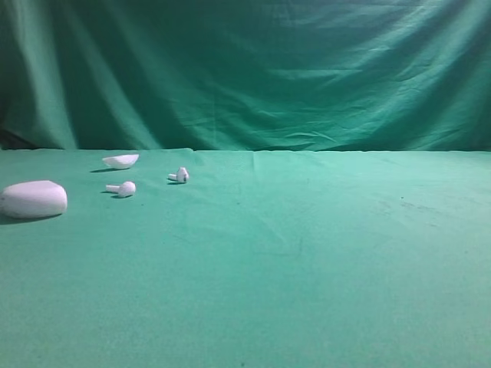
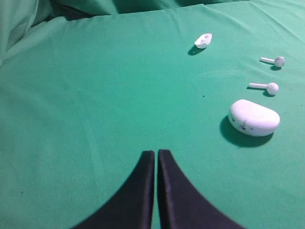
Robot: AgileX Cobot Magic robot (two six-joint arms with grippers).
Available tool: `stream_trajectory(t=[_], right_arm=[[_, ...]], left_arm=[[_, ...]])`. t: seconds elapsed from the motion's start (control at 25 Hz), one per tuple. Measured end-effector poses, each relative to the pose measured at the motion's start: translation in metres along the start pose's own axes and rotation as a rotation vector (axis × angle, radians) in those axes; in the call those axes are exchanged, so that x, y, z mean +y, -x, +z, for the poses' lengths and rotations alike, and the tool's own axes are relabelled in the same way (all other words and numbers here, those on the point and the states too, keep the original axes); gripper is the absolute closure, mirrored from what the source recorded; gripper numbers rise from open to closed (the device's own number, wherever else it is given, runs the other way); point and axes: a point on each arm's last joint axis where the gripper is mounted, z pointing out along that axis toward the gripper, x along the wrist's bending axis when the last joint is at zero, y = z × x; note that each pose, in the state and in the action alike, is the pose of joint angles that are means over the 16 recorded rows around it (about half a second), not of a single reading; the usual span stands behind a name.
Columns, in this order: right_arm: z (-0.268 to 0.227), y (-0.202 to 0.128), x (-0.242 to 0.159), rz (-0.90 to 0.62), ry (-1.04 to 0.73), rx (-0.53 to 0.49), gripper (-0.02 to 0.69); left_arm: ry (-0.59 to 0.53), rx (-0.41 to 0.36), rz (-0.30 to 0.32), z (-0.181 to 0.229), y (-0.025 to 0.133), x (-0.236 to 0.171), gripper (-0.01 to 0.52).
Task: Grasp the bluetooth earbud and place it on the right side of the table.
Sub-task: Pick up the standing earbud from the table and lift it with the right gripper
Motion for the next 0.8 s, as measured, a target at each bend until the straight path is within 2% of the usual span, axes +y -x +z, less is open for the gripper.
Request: stream_trajectory(t=[0.2,0.44,0.6,0.8], right_arm=[[0.011,-0.005,0.03,0.018,-0.133,-0.013,0.665],[0.047,-0.013,0.058,-0.067,-0.441,-0.005,0.665],[0.082,-0.023,0.069,-0.148,-0.638,0.058,0.665],[0.134,-0.047,0.077,-0.277,-0.843,0.198,0.665]], left_arm=[[0.0,0.0,0.0,0.0,0.0,0.0,0.514],[0.0,0.0,0.0,0.0,0.0,0.0,0.514],[0.0,0.0,0.0,0.0,0.0,0.0,0.514],[0.0,0.0,0.0,0.0,0.0,0.0,0.514]])
